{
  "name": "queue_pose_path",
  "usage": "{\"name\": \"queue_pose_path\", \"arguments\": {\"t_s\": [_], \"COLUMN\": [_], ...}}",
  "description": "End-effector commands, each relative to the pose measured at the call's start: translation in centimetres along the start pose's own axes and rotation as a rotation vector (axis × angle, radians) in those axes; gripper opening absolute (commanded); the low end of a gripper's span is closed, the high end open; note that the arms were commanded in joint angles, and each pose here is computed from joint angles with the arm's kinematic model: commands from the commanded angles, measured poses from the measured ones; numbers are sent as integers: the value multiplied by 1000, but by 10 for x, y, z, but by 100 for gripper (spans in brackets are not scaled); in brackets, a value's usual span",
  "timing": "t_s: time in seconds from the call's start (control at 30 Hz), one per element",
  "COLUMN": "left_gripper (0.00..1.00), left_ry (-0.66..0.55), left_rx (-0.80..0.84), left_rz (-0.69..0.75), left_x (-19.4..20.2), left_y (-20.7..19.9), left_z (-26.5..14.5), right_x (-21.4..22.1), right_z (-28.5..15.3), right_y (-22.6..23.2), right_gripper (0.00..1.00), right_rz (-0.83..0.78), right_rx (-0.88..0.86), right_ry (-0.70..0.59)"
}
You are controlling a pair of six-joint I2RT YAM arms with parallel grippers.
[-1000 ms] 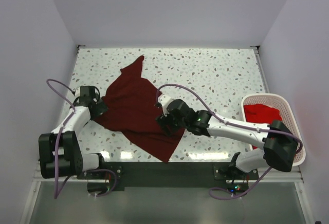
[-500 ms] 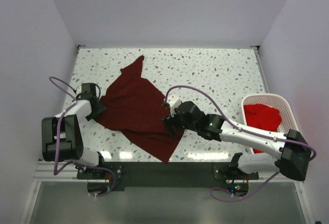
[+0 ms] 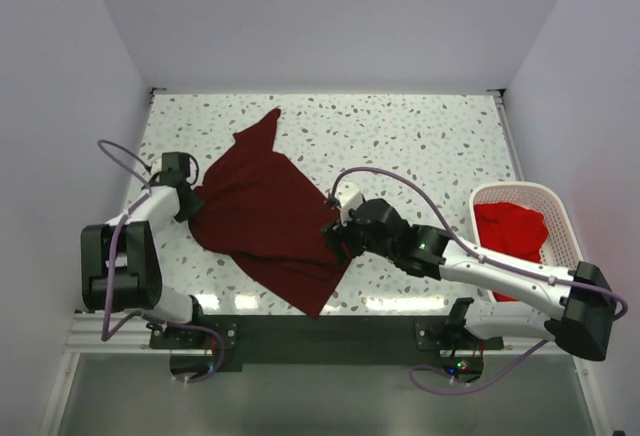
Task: Fold and stack the t-shirts
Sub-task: Flatten the tshirt out
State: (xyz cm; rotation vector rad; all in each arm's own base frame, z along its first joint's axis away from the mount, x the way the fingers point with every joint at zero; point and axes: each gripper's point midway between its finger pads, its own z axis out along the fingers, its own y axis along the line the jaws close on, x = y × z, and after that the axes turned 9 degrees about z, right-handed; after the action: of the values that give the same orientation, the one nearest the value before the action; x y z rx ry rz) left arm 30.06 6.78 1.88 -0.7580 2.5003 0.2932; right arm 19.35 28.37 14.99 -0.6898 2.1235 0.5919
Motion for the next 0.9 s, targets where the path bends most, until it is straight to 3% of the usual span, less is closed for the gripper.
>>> {"name": "queue_pose_path", "arguments": {"t_s": [0.0, 0.17, 0.3, 0.47, 0.6, 0.73, 0.8, 0.83, 0.87], "left_gripper": [0, 0, 0, 0, 0, 12, 25, 33, 52], "left_ry": [-171, -297, -408, -425, -477, -532, -559, -577, -615], "left_rx": [101, 330, 618, 948, 1140, 1313, 1386, 1388, 1360], "left_rz": [-19, 26, 87, 215, 319, 361, 373, 381, 397], "left_x": [-60, -102, -115, -82, -61, -53, -52, -54, -59], "left_y": [-42, -139, -258, -386, -455, -490, -494, -492, -486], "left_z": [-60, -141, -231, -313, -363, -403, -418, -421, -420], "right_x": [-13, -22, -27, -32, -36, -35, -33, -31, -30], "right_z": [-11, -36, -61, -94, -112, -114, -107, -104, -100], "right_y": [-11, -28, -28, -41, -50, -51, -48, -47, -45], "right_gripper": [72, 72, 75, 77, 80, 80, 80, 80, 80], "right_rz": [33, 75, 111, 189, 227, 230, 226, 225, 225], "right_rx": [59, 139, 123, 152, 168, 168, 172, 168, 166], "right_ry": [-62, -116, -148, -232, -304, -297, -270, -255, -244]}}
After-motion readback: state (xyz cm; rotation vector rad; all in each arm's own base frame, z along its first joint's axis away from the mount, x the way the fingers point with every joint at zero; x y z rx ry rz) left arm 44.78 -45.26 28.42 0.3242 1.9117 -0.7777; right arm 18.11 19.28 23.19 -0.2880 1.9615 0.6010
